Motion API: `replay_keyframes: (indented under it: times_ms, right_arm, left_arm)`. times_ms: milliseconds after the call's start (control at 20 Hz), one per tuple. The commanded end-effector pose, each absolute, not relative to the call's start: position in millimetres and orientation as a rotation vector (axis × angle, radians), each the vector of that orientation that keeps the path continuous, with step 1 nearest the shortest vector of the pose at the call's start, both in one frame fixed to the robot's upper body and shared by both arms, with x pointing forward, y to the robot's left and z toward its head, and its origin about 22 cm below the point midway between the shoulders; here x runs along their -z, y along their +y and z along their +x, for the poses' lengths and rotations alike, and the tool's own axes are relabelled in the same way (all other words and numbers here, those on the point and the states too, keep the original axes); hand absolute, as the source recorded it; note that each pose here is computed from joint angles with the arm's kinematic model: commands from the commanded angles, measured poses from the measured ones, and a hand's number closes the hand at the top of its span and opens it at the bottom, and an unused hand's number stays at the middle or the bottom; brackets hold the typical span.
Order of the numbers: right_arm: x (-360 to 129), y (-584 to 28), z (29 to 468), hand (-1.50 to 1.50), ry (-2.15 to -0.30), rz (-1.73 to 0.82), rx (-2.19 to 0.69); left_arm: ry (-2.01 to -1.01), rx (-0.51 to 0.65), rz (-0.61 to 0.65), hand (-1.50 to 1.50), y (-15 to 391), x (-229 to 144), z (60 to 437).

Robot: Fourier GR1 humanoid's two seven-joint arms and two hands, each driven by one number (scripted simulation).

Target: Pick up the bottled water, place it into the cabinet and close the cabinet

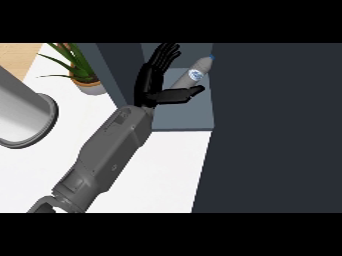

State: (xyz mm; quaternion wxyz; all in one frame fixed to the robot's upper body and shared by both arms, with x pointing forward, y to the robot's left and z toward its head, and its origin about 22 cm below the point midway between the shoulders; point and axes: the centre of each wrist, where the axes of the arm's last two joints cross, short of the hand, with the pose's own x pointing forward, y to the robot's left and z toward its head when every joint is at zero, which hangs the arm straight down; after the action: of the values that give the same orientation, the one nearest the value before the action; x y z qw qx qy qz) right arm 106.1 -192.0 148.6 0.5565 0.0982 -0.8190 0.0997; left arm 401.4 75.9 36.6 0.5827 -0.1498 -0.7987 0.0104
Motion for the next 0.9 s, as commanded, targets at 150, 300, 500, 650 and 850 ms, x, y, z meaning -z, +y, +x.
replay_keyframes:
  times_ms: [150, 300, 500, 650, 850]
  right_arm:
    - [-173, -200, 89, -1.50, -1.978, 0.137, -0.314]
    - [-172, -205, 91, 1.50, -1.915, 0.171, -0.492]
    - [-171, -194, 93, 1.50, -1.858, 0.217, -0.602]
    - [-167, -185, 94, 1.50, -1.791, 0.296, -0.587]
    - [-173, -159, 84, 1.50, -1.755, 0.439, -0.552]
  left_arm:
    - [-1.809, -0.050, -0.396, 1.50, 84, -16, 352]
    - [-1.823, -0.022, -0.383, 1.50, 102, -4, 335]
    - [-1.804, -0.028, -0.403, 1.50, 134, 3, 304]
    - [-1.835, -0.046, -0.356, 1.50, 149, -7, 273]
    - [-1.833, -0.053, -0.347, 1.50, 179, -4, 259]
